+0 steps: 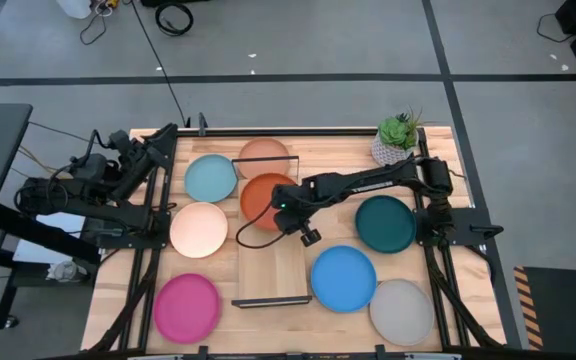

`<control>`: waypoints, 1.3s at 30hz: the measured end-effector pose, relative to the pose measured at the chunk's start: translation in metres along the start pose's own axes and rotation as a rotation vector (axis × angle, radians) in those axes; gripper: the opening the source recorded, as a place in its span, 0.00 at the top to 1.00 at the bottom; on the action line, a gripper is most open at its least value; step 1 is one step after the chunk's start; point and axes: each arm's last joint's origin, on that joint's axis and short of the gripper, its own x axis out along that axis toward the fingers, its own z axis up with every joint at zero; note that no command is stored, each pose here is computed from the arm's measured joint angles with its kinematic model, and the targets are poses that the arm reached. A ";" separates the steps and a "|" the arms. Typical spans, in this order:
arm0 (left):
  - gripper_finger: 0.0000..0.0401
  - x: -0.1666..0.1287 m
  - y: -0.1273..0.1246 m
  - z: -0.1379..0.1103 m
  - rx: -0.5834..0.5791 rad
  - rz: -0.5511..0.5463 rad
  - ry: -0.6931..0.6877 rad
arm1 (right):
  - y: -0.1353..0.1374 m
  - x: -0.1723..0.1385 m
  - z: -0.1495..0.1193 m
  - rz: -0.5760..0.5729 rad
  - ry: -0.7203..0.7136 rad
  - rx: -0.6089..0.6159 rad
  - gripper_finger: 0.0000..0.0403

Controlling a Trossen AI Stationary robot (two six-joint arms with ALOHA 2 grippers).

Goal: Place and stack plates onto a shelf
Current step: Put the orange plate on the shelf, then stack the dark green plate on top of the orange plate on the shelf

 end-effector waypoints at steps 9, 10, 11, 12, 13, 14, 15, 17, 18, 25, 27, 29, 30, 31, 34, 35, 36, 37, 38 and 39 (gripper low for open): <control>0.69 0.000 0.001 -0.001 0.015 0.004 0.008 | 0.002 0.000 0.001 0.017 -0.003 -0.026 0.91; 0.69 0.000 0.001 -0.001 0.015 0.004 0.008 | 0.003 0.000 0.001 0.019 -0.004 -0.024 0.90; 0.69 0.000 0.001 -0.001 0.015 0.004 0.008 | 0.003 0.000 0.001 0.023 -0.010 -0.019 0.89; 0.69 0.000 0.001 -0.001 0.015 0.004 0.007 | 0.003 0.000 0.002 0.033 -0.021 -0.015 0.88; 0.69 0.000 0.001 -0.001 0.016 0.004 0.008 | 0.003 0.000 0.002 0.042 -0.034 -0.011 0.87; 0.69 0.000 0.001 -0.001 0.016 0.005 0.008 | 0.003 0.000 0.003 0.051 -0.043 -0.008 0.85; 0.69 0.000 0.001 -0.001 0.016 0.004 0.008 | 0.003 0.000 0.003 0.054 -0.050 -0.005 0.84; 0.69 0.000 0.001 -0.001 0.016 0.004 0.008 | 0.003 0.000 0.004 0.053 -0.053 -0.001 0.81; 0.69 0.000 0.001 -0.001 0.016 0.004 0.008 | 0.003 0.000 0.004 0.052 -0.052 0.003 0.80; 0.69 0.000 0.000 -0.002 0.016 -0.005 0.013 | 0.003 -0.025 0.005 -0.025 -0.054 0.083 0.74; 0.69 0.000 0.000 -0.002 0.016 -0.007 0.013 | 0.004 -0.037 0.005 -0.058 -0.054 0.106 0.73; 0.69 0.000 0.000 -0.002 0.017 -0.010 0.015 | 0.005 -0.051 0.004 -0.099 -0.046 0.132 0.73; 0.69 0.000 0.000 -0.002 0.017 -0.013 0.017 | 0.005 -0.058 0.003 -0.130 -0.036 0.155 0.73; 0.69 0.000 0.000 -0.002 0.018 -0.013 0.017 | 0.004 -0.063 0.001 -0.169 -0.020 0.191 0.73; 0.69 0.000 0.001 -0.003 0.030 -0.010 0.024 | -0.004 -0.071 -0.011 -0.253 0.062 0.327 0.74; 0.69 0.000 0.001 -0.004 0.038 -0.008 0.028 | -0.006 -0.073 -0.016 -0.259 0.089 0.375 0.74; 0.69 0.000 0.001 -0.004 0.045 -0.007 0.032 | -0.009 -0.075 -0.021 -0.256 0.115 0.423 0.74; 0.69 0.000 0.001 -0.004 0.049 -0.006 0.034 | -0.010 -0.077 -0.027 -0.250 0.141 0.468 0.74; 0.69 0.000 0.002 -0.005 0.052 -0.005 0.037 | -0.011 -0.078 -0.031 -0.243 0.169 0.509 0.74; 0.69 0.000 0.002 -0.005 0.055 -0.005 0.038 | -0.011 -0.079 -0.035 -0.235 0.201 0.544 0.74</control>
